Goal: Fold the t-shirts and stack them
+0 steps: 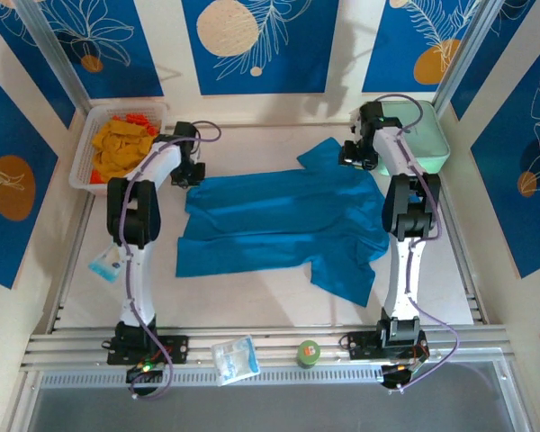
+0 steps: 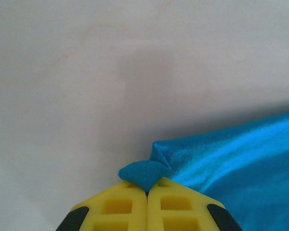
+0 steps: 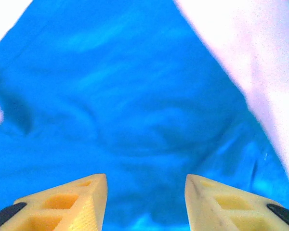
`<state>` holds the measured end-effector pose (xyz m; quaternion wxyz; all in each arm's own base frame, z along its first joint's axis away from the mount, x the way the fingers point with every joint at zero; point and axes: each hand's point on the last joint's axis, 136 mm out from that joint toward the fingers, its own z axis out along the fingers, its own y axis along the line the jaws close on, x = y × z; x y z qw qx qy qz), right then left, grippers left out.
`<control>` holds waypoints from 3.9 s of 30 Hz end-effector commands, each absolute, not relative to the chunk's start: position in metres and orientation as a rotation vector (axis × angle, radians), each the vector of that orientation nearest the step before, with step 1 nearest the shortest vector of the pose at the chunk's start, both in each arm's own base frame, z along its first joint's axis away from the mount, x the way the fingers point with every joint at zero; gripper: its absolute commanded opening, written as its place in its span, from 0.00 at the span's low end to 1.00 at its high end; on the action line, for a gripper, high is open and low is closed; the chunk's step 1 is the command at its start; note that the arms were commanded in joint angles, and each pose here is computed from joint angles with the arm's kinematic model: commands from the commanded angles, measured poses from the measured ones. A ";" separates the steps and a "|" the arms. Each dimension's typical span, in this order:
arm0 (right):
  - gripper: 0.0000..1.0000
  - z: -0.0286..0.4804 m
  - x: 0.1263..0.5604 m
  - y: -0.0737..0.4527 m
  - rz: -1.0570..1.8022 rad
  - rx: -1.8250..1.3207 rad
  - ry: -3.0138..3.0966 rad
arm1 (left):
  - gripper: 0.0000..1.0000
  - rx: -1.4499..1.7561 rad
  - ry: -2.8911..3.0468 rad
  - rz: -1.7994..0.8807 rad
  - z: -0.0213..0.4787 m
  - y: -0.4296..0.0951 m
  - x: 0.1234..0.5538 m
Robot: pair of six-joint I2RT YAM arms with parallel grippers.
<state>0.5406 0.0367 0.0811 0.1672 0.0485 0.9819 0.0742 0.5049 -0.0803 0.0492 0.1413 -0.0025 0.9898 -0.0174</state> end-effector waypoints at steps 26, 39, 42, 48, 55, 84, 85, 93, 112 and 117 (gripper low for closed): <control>0.00 0.041 0.433 0.076 0.264 0.191 3.027 | 0.00 -0.042 2.794 -0.125 0.062 -0.090 0.482; 0.45 0.086 0.405 0.077 0.116 0.213 2.973 | 0.00 -0.046 2.804 -0.115 0.055 -0.087 0.476; 0.51 0.113 0.416 0.054 0.028 0.246 2.899 | 0.00 -0.047 2.800 -0.116 0.056 -0.088 0.476; 0.53 0.111 0.442 0.015 0.010 0.347 2.871 | 0.00 -0.048 2.799 -0.134 0.056 -0.090 0.476; 0.51 0.080 0.468 -0.002 -0.027 0.384 2.903 | 0.00 -0.040 2.803 -0.136 0.055 -0.090 0.476; 0.10 -0.010 0.489 -0.002 0.005 0.401 3.039 | 0.00 -0.021 2.832 -0.129 0.039 -0.090 0.472; 0.05 -0.010 0.489 -0.001 0.011 0.398 3.040 | 0.00 -0.021 2.833 -0.129 0.038 -0.090 0.472; 0.00 0.028 0.491 0.010 0.071 0.345 2.948 | 0.00 -0.035 2.796 -0.162 0.056 -0.093 0.472; 0.00 0.353 0.394 0.027 0.173 0.122 2.285 | 0.00 -0.012 2.336 -0.282 0.312 -0.087 0.416; 0.00 0.442 0.328 0.027 0.195 0.088 2.078 | 0.00 0.021 2.206 -0.350 0.374 -0.087 0.369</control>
